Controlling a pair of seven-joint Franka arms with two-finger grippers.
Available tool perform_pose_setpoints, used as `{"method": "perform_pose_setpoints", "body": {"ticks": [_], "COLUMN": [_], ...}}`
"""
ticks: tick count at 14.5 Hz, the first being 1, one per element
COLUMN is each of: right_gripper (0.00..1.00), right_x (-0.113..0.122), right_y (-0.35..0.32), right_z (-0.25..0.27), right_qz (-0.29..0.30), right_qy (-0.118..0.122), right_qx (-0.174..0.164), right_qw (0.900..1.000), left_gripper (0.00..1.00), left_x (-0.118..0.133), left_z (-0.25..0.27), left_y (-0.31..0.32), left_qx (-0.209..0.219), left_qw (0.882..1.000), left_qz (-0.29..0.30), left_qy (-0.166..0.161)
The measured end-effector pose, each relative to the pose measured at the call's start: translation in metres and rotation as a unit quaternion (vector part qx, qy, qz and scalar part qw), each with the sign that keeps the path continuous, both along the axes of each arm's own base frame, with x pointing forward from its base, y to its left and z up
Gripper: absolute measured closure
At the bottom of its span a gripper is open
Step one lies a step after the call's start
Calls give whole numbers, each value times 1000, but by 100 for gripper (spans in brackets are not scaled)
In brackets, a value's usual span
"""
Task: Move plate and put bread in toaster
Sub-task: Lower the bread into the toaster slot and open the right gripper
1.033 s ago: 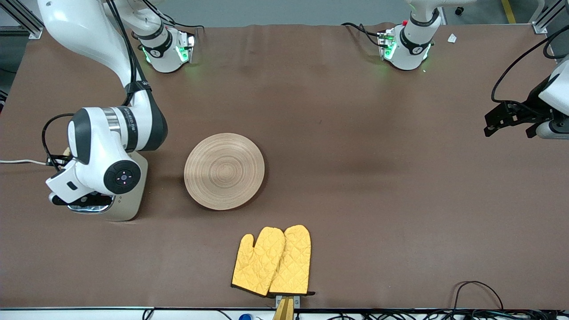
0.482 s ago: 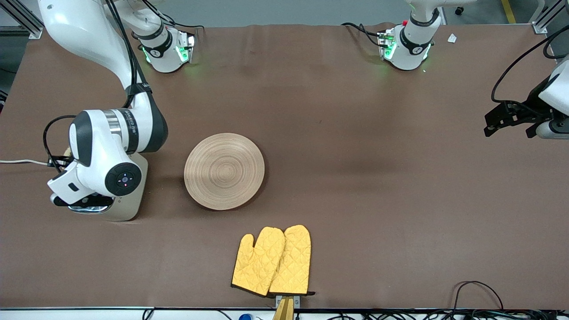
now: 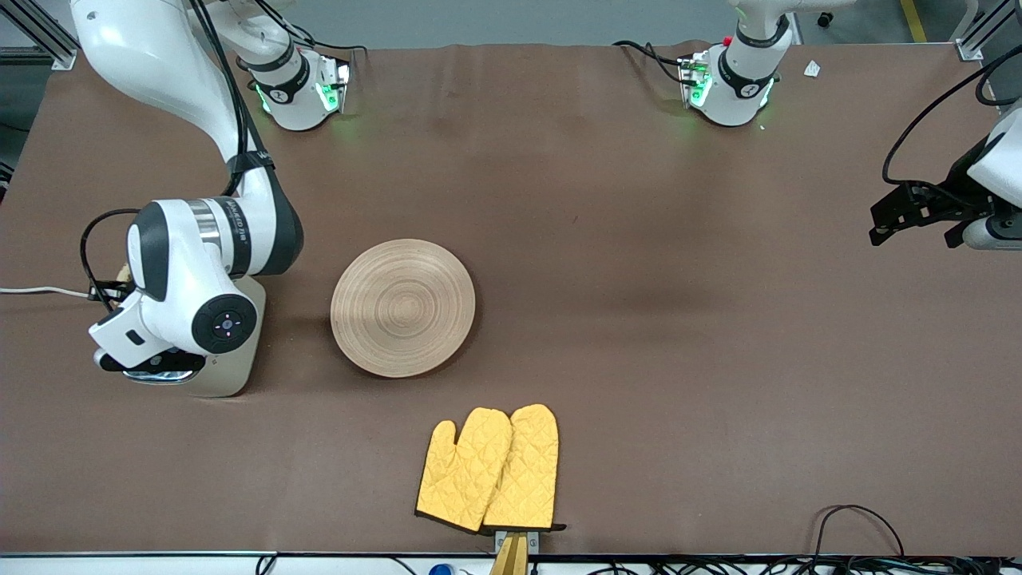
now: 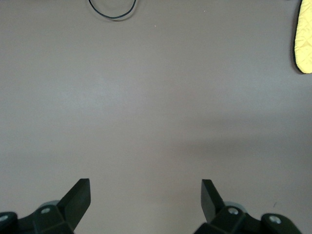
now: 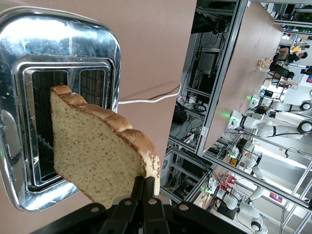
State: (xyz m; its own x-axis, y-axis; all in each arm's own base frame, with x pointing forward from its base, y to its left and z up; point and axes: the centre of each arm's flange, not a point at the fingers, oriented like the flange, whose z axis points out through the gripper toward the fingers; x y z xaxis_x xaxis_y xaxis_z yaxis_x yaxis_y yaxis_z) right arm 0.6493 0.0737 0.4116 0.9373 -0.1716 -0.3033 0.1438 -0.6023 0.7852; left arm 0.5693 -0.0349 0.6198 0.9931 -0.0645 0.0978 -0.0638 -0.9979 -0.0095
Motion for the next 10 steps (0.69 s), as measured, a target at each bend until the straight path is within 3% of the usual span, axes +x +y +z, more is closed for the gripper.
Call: {"method": "perform_pose_setpoints", "body": {"ticks": [6,10], "right_gripper": [98,98], "right_x": [-2,0], "right_y": [3,11], "right_z": [-10,-35], "right_qz": [-6,-8], "right_qy": [11,22], "right_qx": [14,41], "right_qw": [1000,999], "left_gripper": [0,0], "left_x": [0,0], "left_z": [0,0], "left_y": [0,0], "left_qx": [0,0], "left_qw": [1000,1000], "left_qz": [0,0], "left_qy": [0,0]}}
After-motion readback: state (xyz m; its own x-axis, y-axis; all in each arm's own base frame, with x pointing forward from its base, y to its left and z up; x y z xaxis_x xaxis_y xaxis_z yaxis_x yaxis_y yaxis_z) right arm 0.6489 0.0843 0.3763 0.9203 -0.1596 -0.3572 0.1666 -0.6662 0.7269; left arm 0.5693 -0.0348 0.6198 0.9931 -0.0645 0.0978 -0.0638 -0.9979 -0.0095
